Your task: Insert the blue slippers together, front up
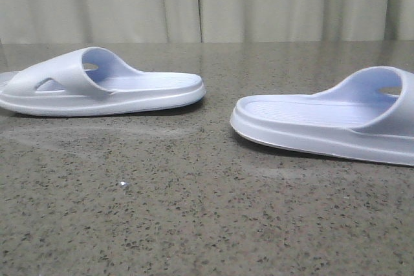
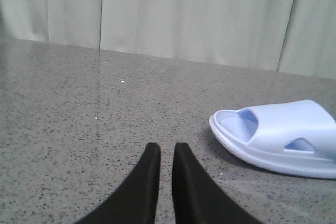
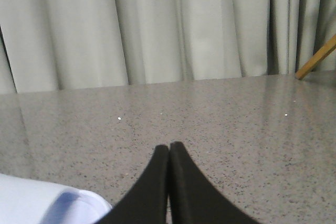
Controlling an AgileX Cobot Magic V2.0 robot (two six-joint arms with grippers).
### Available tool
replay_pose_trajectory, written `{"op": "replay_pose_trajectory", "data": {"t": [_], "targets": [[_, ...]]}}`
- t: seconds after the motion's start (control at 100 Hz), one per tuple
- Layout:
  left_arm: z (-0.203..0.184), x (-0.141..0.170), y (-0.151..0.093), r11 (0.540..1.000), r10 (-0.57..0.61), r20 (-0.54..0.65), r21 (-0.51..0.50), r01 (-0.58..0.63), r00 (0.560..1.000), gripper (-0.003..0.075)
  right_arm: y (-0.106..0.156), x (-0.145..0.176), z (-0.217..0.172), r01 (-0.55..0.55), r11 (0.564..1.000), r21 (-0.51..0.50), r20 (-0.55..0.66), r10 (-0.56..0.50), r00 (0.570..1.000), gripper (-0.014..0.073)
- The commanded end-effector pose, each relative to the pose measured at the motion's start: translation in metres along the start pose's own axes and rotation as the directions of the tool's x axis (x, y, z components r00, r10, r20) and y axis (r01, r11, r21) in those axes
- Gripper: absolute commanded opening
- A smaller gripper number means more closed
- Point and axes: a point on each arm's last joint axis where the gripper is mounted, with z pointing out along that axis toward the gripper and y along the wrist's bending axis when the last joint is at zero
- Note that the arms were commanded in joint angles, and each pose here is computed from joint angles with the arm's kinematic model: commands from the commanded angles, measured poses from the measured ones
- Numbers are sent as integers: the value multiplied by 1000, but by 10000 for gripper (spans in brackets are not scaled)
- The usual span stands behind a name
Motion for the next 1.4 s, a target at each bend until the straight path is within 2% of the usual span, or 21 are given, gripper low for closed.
{"op": "replay_pose_trajectory", "data": {"t": [0.0,0.09,0.17,0.26,0.32,0.43,0.5,0.63,0.69,0.81,0.93,1.03,1.13,1.3,1.39], "targets": [[1,-5,1,991,-133,75,1,133,988,15,-2,-3,-2,-117,993,16,94,115,989,-78],[1,-6,2,960,-279,85,4,279,957,15,-4,-2,-2,-261,965,18,86,258,962,-78],[0,-9,4,910,-412,119,10,414,903,15,-5,0,-2,-410,912,20,80,408,910,-78],[0,-14,3,896,-442,134,19,444,887,15,-4,-1,-2,-527,850,15,70,525,848,-78],[-1,-18,1,898,-440,126,28,440,889,15,-2,-4,-1,-531,847,1,35,531,847,-78],[1,-36,-3,927,-375,126,35,373,919,15,3,-15,2,-473,881,-11,-34,473,881,-78],[6,-52,-8,950,-313,112,31,312,943,15,4,-23,9,-465,885,1,-74,463,883,-78],[30,-74,-15,981,-192,-36,-4,192,981,15,7,-32,32,-421,906,43,-242,418,876,-78],[43,-80,-18,986,-165,-123,-17,165,978,15,10,-32,46,-400,915,59,-360,393,846,-78],[68,-87,-21,987,-164,-266,-41,158,950,15,15,-38,72,-362,930,60,-521,338,784,-78],[83,-89,-23,986,-165,-356,-55,156,920,16,19,-45,89,-327,944,32,-628,273,728,-78],[90,-88,-24,991,-132,-399,-43,126,907,18,23,-53,96,-291,956,-32,-678,193,709,-71],[92,-88,-27,991,-132,-406,-22,135,904,57,25,-62,99,-283,957,-64,-691,162,704,6],[92,-88,-30,987,-141,-402,15,161,905,188,27,-74,100,-277,955,-102,-697,129,705,215],[92,-87,-32,984,-151,-414,21,175,898,243,28,-80,100,-275,954,-117,-702,117,703,262]]}}
